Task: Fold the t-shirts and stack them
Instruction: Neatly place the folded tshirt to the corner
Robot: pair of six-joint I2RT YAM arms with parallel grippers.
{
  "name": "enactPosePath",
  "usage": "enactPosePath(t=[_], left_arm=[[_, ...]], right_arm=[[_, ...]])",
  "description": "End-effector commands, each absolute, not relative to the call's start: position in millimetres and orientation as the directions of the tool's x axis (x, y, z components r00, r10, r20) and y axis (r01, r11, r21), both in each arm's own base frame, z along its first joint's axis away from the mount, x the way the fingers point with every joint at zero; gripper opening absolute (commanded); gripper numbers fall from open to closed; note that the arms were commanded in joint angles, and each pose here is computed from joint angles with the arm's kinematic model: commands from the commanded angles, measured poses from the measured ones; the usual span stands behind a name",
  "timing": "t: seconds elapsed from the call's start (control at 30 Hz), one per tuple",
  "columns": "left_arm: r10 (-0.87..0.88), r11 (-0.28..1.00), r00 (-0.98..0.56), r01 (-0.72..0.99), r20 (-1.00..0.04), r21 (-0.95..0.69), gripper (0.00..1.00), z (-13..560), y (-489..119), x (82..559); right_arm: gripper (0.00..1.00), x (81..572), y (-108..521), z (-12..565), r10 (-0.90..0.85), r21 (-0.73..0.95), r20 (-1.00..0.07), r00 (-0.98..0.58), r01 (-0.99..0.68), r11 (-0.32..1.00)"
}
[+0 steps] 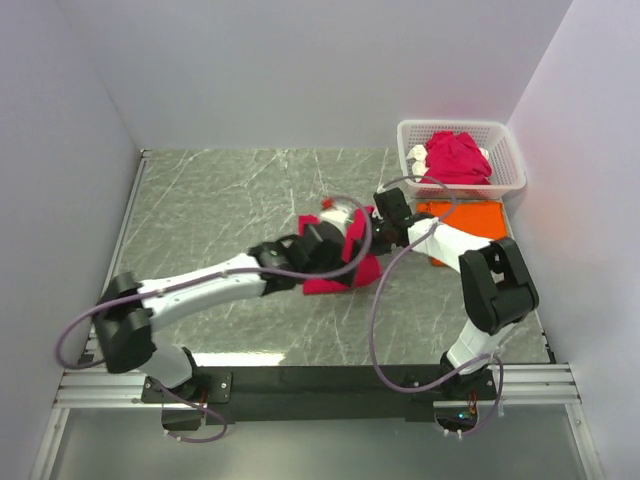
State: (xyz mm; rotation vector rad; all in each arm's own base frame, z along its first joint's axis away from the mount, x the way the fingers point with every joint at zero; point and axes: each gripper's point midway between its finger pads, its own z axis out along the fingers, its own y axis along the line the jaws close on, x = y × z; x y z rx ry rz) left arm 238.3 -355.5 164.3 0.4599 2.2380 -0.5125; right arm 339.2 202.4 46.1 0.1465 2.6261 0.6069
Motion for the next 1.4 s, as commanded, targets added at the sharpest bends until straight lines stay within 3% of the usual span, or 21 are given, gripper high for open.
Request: enactPosePath(t=[0.0, 0.13, 0.27, 0.47, 0.87, 1.37], left_arm=[[0.055, 0.866, -0.689, 0.393, -0.722, -0.309, 0.94, 198, -317, 254], [-0.094, 0.91, -0.685, 0.235, -0.722, -0.341, 0.99, 215, -241, 292], [-0.246, 0.947, -0.662, -0.009, -0.708, -0.321, 0.99, 198, -141, 325], [-0.437, 0.896, -0.61, -0.233, -0.661, -0.378, 0.99, 156, -57, 326], [-0.452, 0.892, -0.571, -0.273, -0.685, -0.361, 0.99, 162, -38, 323], [-0.452, 0.891, -0.597, -0.263, -0.663, -0.37, 0.99, 154, -43, 324]], right_arm=[[0.0, 342, 139, 72, -0.002, 0.094, -0.494, -0.869, -0.056, 0.994], [0.0, 342, 87, 93, -0.092, -0.177, -0.501, -0.861, -0.002, 0.984], [0.0, 349, 51, 114, -0.099, -0.308, -0.505, -0.858, 0.072, 0.949], [0.0, 360, 10, 140, -0.131, -0.478, -0.479, -0.868, 0.132, 0.868], [0.0, 376, -49, 166, -0.055, -0.505, -0.533, -0.844, 0.266, 0.821], [0.0, 399, -67, 169, -0.035, -0.503, -0.576, -0.817, 0.32, 0.803]])
